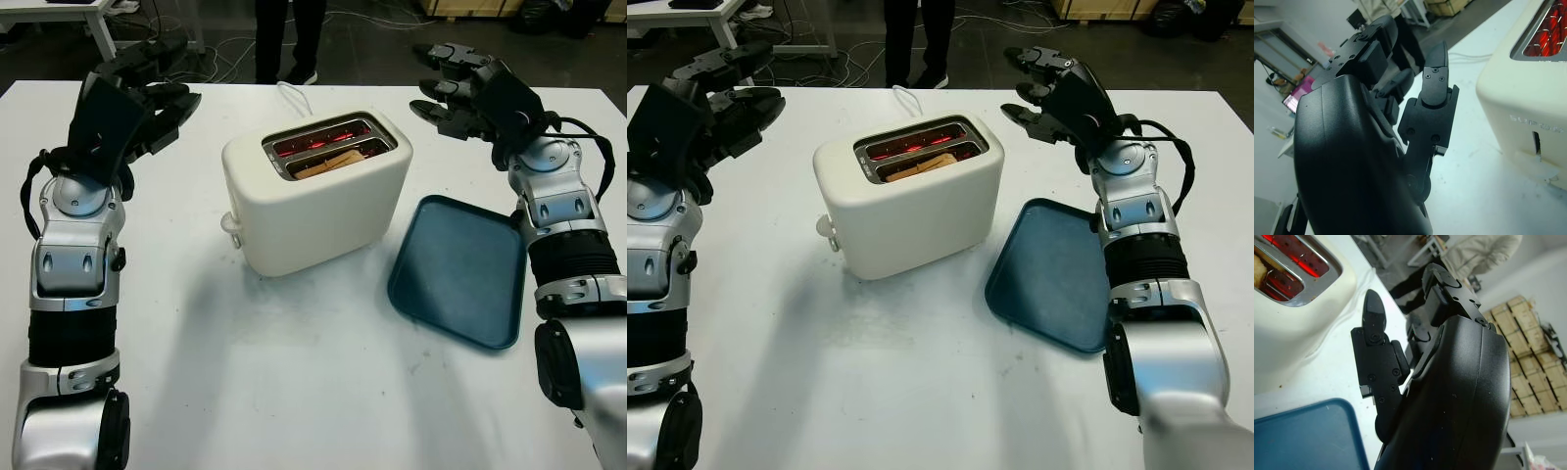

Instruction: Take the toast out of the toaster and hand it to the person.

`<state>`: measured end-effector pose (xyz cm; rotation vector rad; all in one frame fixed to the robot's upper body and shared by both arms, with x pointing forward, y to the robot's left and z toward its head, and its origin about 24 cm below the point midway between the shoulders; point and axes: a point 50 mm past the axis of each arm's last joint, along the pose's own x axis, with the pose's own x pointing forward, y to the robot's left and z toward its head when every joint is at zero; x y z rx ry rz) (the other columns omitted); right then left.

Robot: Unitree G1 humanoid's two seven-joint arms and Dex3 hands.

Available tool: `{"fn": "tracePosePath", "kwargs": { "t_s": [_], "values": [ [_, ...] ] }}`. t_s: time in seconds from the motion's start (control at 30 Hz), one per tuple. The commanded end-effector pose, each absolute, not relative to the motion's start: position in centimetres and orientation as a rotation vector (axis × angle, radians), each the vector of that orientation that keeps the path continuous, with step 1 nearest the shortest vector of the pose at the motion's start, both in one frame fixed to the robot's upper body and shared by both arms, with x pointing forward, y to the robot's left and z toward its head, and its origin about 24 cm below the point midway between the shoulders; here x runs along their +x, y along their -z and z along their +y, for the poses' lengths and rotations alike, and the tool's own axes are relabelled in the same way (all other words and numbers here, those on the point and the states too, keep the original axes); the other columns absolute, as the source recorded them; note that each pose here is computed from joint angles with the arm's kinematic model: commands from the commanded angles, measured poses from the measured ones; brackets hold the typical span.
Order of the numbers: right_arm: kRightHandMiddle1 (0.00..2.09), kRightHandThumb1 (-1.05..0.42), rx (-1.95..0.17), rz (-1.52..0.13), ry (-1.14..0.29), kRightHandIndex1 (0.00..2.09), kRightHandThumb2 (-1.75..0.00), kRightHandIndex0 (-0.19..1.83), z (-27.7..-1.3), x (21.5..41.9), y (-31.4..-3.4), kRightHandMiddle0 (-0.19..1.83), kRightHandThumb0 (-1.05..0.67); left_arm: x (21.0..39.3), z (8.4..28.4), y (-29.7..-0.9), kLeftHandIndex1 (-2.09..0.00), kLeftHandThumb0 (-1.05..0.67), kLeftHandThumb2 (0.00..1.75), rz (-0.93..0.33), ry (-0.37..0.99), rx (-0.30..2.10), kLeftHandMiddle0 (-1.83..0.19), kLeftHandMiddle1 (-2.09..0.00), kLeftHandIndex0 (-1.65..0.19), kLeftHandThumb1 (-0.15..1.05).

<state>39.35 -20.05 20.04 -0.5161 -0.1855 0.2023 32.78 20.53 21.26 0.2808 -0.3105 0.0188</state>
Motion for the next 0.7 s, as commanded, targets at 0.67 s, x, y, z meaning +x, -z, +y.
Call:
{"fn": "tracePosePath", "kwargs": {
  "t_s": [0.67],
  "values": [
    [0.00,-0.92,-0.509,-0.173,-0.199,0.01,-0.29,0.43,-20.31,39.24,-19.78,0.41,-0.20,32.85,20.37,-21.24,-0.04,-0.25,0.22,-0.322,-0.002,0.271,-0.28,-0.80,-0.59,0.92]
  ]
}}
